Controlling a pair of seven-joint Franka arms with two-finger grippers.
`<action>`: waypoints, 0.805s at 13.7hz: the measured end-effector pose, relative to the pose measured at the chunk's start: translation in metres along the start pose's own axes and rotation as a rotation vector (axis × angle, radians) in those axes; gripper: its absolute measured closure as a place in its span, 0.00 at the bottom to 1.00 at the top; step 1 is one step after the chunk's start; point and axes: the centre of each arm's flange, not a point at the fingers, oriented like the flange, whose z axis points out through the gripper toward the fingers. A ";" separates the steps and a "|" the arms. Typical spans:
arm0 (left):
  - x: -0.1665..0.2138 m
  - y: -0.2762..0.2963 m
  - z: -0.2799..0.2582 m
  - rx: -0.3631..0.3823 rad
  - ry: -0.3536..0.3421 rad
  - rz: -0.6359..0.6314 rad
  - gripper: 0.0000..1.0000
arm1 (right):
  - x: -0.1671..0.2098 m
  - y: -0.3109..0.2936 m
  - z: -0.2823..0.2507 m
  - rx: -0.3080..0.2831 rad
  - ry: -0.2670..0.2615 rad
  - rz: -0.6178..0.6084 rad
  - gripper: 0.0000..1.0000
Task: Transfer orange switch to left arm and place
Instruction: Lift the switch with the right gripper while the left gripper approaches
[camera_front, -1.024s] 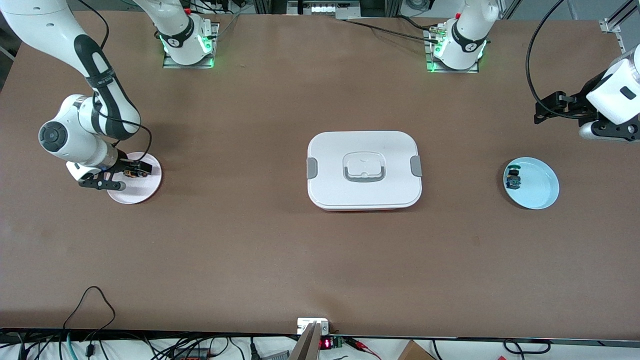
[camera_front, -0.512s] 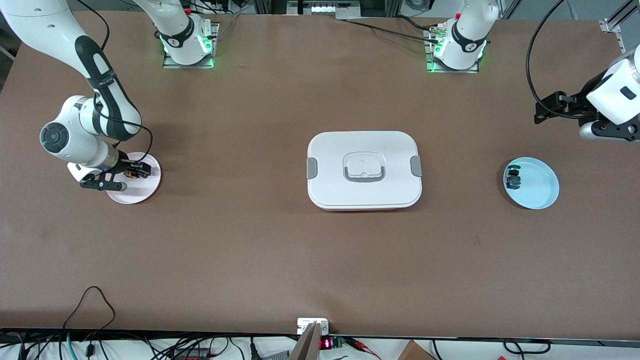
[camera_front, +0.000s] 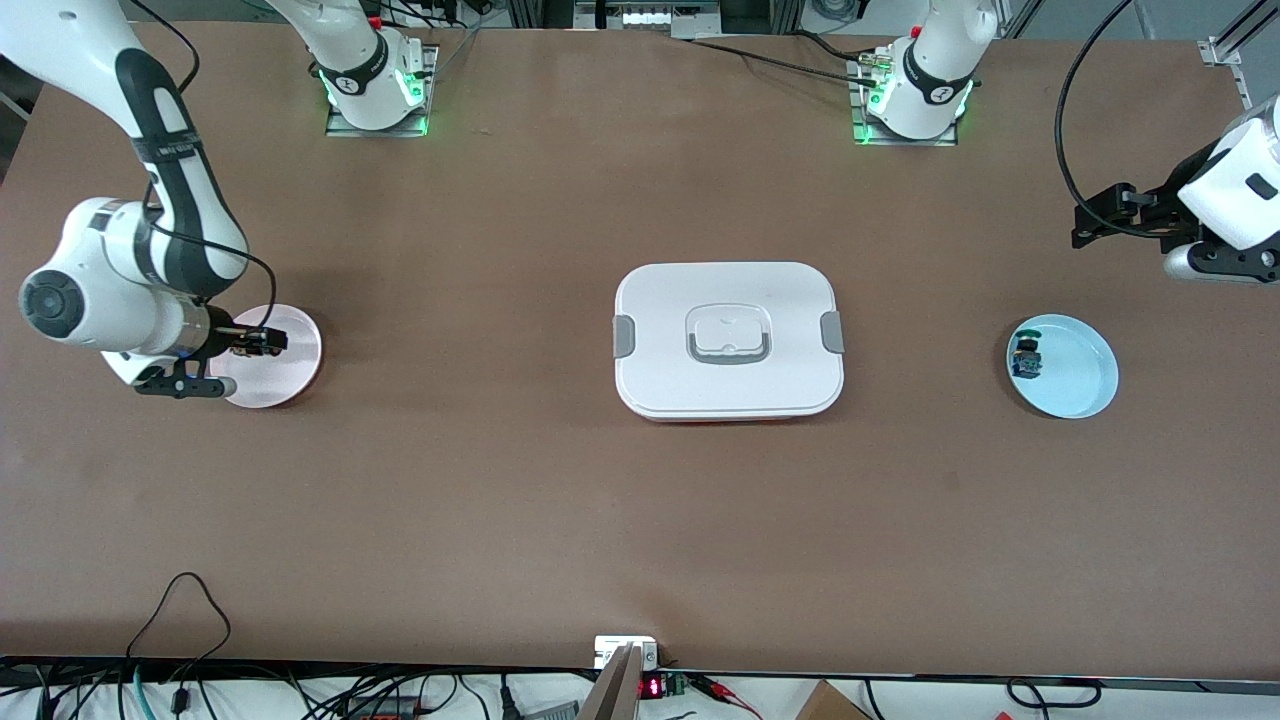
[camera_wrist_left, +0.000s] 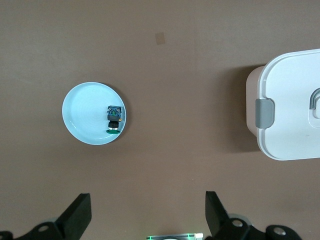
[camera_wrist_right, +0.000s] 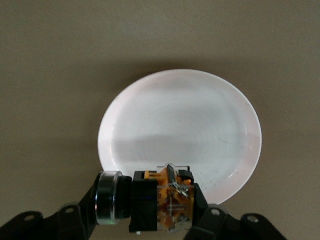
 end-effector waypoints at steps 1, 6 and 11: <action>0.000 0.000 0.000 0.000 0.000 0.000 0.00 | 0.003 -0.008 -0.021 0.001 0.008 -0.020 0.28; 0.001 -0.014 0.002 -0.020 -0.005 -0.027 0.00 | 0.002 -0.082 -0.130 -0.002 0.092 -0.313 0.28; 0.004 -0.019 -0.002 0.028 0.000 -0.029 0.00 | -0.038 -0.199 -0.229 0.206 0.127 -0.479 0.28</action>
